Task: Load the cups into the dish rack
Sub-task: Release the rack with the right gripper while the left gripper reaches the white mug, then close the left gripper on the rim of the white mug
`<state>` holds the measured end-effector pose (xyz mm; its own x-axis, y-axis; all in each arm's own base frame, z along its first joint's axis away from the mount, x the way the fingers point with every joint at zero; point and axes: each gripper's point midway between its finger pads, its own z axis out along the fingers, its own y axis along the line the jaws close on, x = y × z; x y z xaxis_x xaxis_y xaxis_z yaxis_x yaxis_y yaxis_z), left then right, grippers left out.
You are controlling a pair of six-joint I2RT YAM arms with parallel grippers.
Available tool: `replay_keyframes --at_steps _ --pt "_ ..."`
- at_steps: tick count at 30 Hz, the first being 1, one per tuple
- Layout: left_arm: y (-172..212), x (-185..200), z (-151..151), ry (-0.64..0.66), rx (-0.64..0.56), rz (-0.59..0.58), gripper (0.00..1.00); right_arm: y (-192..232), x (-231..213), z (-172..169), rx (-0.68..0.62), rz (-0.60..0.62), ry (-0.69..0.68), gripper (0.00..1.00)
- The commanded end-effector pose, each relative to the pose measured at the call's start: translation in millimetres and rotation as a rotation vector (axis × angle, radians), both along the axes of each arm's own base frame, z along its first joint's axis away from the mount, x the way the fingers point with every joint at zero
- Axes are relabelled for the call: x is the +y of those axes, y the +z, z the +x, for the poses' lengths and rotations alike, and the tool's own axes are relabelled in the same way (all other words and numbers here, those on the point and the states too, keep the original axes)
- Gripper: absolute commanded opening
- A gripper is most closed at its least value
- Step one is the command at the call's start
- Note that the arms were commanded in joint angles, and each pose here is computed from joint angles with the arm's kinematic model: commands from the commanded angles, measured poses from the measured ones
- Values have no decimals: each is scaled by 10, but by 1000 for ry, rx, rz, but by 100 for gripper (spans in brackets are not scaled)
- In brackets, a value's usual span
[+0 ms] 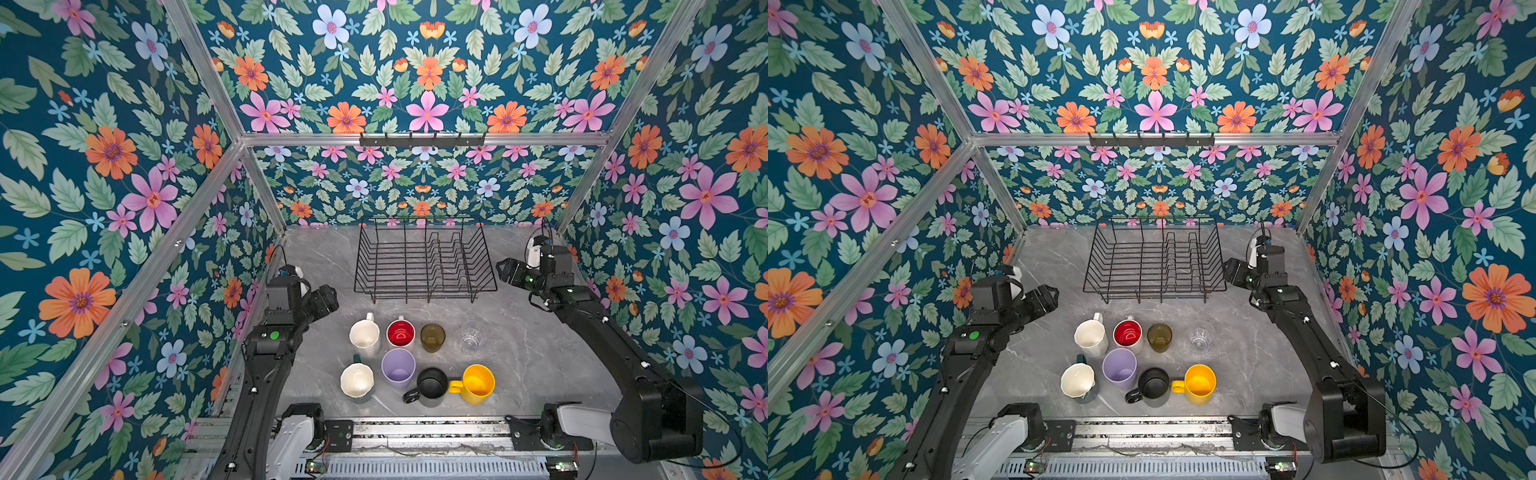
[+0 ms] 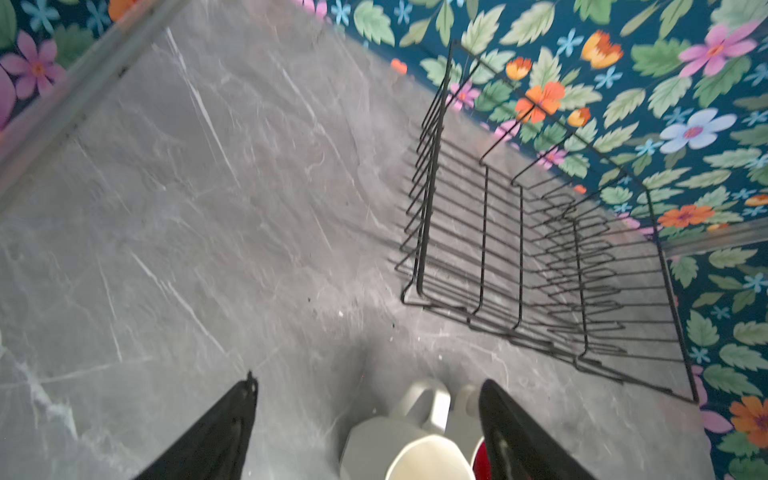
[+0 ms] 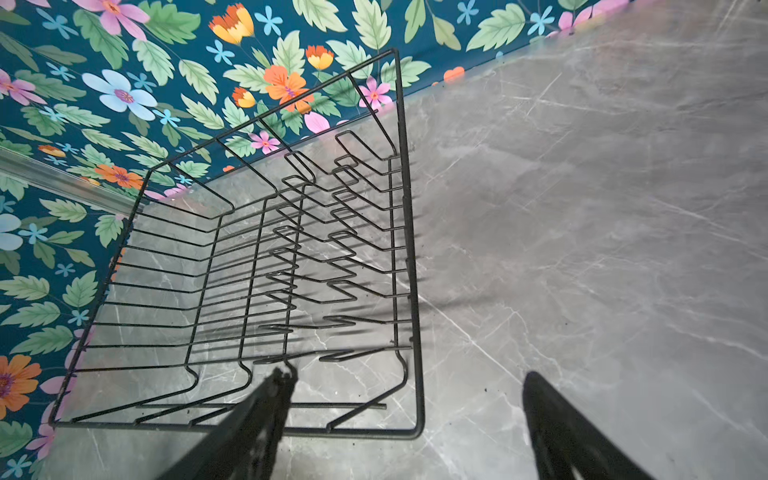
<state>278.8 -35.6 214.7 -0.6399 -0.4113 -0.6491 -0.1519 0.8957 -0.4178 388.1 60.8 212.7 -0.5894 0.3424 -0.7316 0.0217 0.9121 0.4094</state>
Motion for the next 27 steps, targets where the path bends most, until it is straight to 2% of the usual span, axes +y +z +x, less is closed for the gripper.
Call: replay_keyframes --at_steps 1,10,17,27 --pt "-253 -134 -278 -79 131 -36 82 74 -48 0 -35 -20 -23 94" --pt "-594 -374 -585 -158 261 -74 75 -25 15 51 -25 19 -5 95" --pt "-800 -532 -695 -186 348 48 71 -78 35 52 -12 34 -4 95" --pt "-993 -701 -692 -206 393 62 64 -115 11 -2 -6 29 -13 94"
